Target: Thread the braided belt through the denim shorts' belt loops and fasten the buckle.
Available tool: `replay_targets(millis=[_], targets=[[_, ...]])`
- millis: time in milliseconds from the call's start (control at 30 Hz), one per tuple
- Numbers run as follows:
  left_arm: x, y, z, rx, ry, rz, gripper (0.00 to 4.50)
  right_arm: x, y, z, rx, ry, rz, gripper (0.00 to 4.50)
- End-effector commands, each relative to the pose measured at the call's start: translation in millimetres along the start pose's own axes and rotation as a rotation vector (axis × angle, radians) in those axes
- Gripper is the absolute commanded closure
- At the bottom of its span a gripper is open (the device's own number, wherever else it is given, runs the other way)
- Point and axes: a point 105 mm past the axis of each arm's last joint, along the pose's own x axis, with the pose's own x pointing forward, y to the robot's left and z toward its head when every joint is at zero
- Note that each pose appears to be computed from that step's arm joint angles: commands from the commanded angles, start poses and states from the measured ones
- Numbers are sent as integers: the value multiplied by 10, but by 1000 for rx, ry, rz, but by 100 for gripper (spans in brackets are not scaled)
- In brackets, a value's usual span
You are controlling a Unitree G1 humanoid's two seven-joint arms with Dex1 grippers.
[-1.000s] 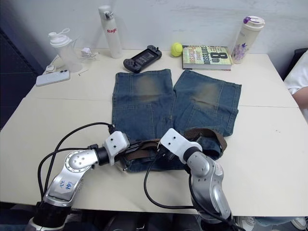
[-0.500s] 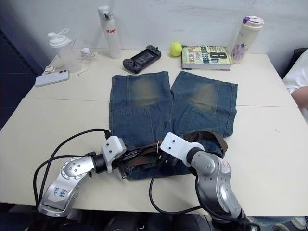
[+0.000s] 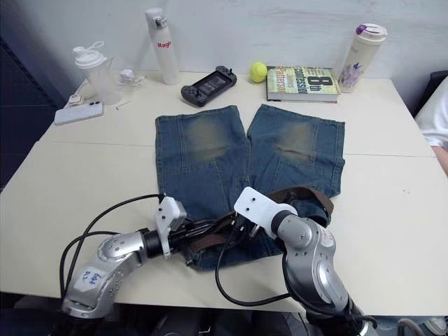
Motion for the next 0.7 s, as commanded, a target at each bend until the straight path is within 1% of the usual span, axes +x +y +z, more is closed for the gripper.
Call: replay_targets(millis=[33,167,400,533,600,700], targets=[[155,-188,196,2,-68,-87,450,-3,196,83,3,-34,93,442],[250,-283,242,9,-73,-132,450,12,138,71,26,-15,65,442],[470,-323,343,31,-96,-189,450,38,130,106,43,-15,57,442],[694,-353,475,-15,-149,-198,450,56,128,129,42,-18,54,442],[769,-271,554,-31,-174,-162,450,44,126,133,28,-21,56,442],[812,-217,592,-34,-179,-142,450,27,133,124,17,-20,59,442]])
